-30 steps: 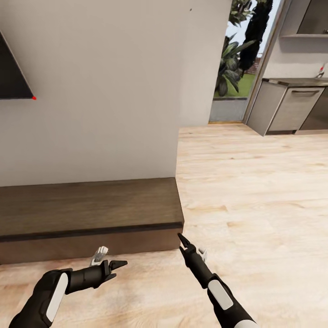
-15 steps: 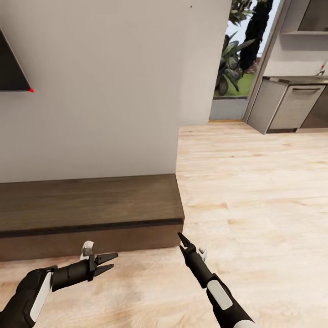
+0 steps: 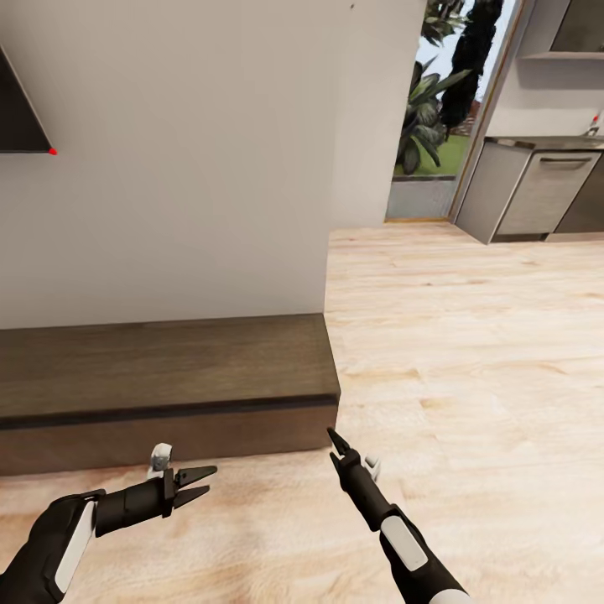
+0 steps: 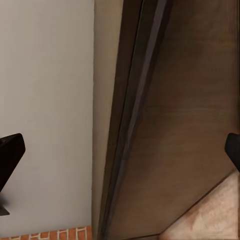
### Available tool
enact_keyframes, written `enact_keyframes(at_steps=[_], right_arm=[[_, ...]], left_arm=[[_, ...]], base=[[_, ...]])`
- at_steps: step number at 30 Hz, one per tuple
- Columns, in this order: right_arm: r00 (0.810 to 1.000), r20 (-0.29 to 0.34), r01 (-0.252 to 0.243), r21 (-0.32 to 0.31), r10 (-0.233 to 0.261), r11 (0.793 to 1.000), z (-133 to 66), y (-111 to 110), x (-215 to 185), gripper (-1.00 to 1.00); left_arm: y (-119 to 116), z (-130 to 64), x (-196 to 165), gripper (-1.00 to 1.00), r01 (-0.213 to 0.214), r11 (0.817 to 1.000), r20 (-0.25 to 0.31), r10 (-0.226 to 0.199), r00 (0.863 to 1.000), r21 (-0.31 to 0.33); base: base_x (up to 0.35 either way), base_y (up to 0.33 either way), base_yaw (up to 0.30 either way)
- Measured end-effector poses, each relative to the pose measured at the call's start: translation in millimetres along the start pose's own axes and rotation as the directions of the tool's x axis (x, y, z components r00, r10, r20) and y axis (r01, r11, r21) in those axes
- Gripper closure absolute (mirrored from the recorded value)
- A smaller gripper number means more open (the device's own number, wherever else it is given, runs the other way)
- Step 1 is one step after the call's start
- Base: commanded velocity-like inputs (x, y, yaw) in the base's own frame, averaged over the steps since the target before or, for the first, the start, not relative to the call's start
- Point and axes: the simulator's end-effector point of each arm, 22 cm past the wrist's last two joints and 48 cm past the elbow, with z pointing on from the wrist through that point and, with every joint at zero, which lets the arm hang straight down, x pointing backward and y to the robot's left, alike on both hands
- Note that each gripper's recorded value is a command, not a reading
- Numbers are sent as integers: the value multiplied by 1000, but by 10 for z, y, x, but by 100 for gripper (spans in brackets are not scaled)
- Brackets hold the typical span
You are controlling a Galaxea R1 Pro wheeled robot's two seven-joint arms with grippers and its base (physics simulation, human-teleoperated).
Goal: Place each of the two pumpkins and all three candles from the living room inside a cabinet in the living room (use any cabinet), then make sure every cabinet is closed, and position the cauldron so it is next to a table in the living room.
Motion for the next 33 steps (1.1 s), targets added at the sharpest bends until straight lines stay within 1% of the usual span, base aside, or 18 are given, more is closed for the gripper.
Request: enact_keyframes(at_steps=[23,33], right_arm=[[1000,-2,-5,4,5,1000,-26,-539,91,-100],[1000,0,-4,2,4,1000,-29,-537,81,-100]], left_arm=[[489,112,178,-100,-1,1000,0,1,1000,-2],[486,108,170,-100,-1,1000,3,1,1000,0]], base=[[0,0,0],[13,0,0]])
